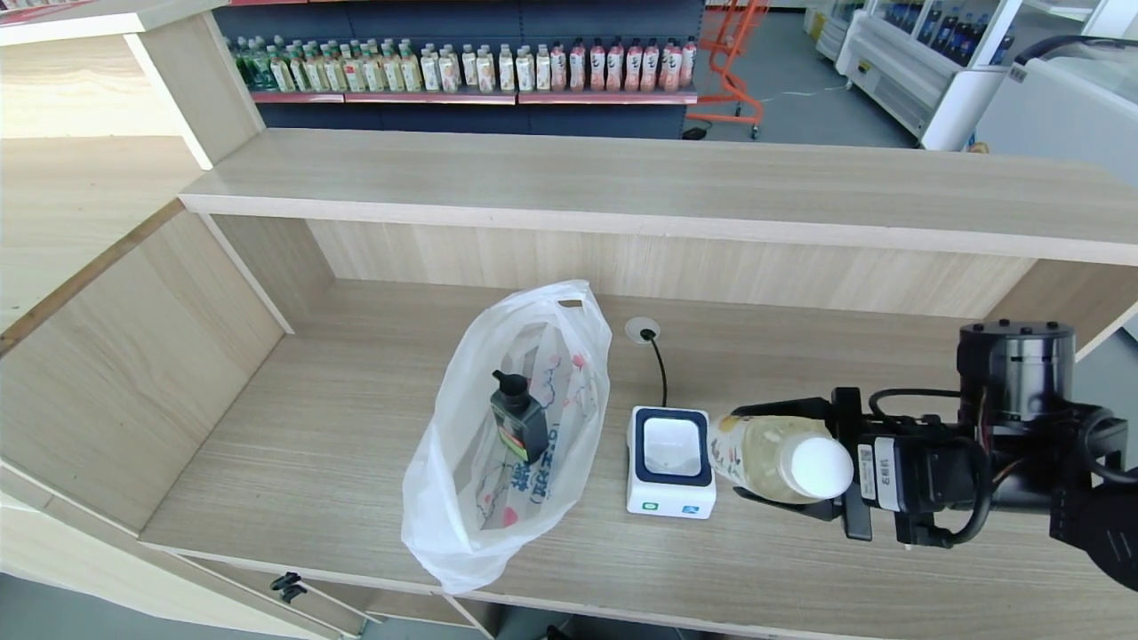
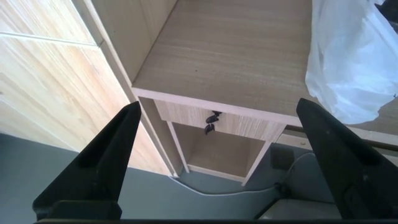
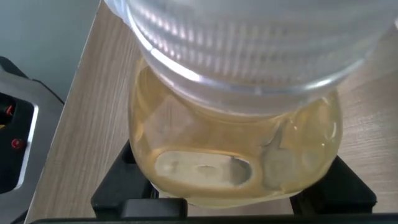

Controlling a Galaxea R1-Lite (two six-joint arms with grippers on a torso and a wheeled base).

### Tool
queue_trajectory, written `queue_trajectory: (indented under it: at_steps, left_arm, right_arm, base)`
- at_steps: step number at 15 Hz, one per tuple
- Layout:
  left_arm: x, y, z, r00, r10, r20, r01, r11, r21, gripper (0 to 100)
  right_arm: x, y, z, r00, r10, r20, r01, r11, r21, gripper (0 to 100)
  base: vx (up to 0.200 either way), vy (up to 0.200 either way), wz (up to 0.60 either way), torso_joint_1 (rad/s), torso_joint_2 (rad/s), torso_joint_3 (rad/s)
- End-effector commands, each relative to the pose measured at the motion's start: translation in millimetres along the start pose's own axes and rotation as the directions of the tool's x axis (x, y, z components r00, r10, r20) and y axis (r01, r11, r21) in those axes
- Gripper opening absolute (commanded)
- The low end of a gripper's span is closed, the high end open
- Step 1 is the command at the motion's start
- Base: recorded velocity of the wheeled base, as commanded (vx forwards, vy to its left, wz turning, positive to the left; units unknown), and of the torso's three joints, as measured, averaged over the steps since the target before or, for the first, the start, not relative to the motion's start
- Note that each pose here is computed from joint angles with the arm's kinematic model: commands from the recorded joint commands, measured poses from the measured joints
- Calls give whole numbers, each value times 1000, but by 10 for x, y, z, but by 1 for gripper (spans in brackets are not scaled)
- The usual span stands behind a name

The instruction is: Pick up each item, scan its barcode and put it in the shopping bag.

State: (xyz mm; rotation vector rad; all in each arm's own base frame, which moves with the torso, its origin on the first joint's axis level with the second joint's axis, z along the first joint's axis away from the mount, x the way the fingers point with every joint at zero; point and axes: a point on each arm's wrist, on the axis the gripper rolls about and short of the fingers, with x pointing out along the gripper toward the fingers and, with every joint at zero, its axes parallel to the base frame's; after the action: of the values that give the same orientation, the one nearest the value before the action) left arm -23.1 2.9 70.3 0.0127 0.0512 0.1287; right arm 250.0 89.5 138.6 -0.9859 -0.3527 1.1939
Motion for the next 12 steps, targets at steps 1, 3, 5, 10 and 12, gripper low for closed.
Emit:
queue_trajectory:
  at_steps: [1,3,5,10,12]
  left_arm:
    - [1,0,0,1000,0,-1,0,1000,0,100]
    - [1,0,0,1000,0,-1,0,1000,0,100]
    - [1,0,0,1000,0,-1,0,1000,0,100]
    - [1,0,0,1000,0,-1,0,1000,0,100]
    - [1,0,0,1000,0,-1,0,1000,0,100]
  right_arm:
    - [104,39,-171,1000,31,3,-31,999,16,0]
    - [174,-19,-367,1000,0,29,1,1000,-23,0]
    - [246,-14,-526,999,-12,51,13,999,-30,0]
    - [377,-96,-639,998,-18,66,18,1000,8,0]
    - [388,-79,-657,998,-12,67,10,1000,24,0]
  base:
    - [0,0,0,0,0,0]
    - [0,0,0,0,0,0]
    - [0,0,0,0,0,0]
    - [0,0,0,0,0,0]
    - [0,0,0,0,0,0]
